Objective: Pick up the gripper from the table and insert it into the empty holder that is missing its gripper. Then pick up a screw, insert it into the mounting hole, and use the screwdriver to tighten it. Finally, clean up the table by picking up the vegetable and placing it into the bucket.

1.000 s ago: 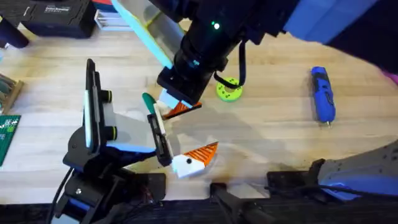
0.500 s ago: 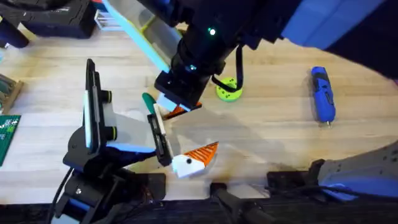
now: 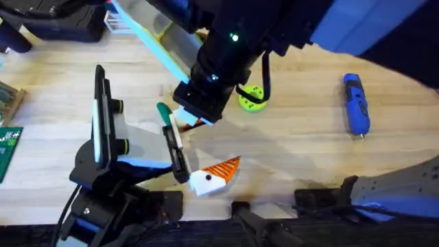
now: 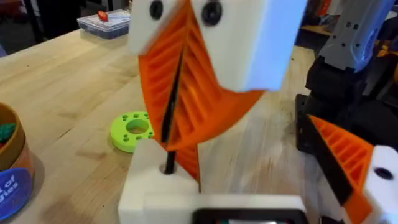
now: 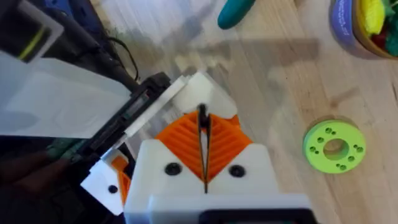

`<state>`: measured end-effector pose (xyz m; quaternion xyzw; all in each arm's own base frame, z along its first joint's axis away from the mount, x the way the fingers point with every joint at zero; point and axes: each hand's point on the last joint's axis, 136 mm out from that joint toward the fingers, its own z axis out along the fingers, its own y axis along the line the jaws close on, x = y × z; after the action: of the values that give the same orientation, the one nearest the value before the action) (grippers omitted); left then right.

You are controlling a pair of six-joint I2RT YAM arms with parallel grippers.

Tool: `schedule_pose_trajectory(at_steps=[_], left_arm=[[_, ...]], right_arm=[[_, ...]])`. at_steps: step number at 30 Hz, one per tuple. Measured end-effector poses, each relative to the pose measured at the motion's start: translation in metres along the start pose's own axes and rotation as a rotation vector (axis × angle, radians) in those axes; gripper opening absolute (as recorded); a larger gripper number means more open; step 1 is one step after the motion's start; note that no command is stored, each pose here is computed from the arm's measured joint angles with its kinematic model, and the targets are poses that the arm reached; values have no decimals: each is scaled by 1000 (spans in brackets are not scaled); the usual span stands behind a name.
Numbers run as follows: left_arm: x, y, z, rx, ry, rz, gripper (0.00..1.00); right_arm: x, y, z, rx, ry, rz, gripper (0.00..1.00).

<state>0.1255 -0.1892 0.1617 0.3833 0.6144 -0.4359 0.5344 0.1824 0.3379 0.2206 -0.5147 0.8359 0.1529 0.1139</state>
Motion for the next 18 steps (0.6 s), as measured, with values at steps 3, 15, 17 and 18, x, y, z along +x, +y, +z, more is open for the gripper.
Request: schedule_pose_trajectory(at_steps=[3,15,17,18], left_arm=[[0,0,0,0,0,0,985],[0,0,0,0,0,-2,985],[0,0,0,0,1,-10,985],[0,0,0,0,0,-6,985]], right_arm=[[0,3,0,-20,0,-15,7],[-5,1,2,-11,-15,-13,7],[-6,1,5,-12,-12,-12,7],[-6,1,6,-12,-9,-11,7]])
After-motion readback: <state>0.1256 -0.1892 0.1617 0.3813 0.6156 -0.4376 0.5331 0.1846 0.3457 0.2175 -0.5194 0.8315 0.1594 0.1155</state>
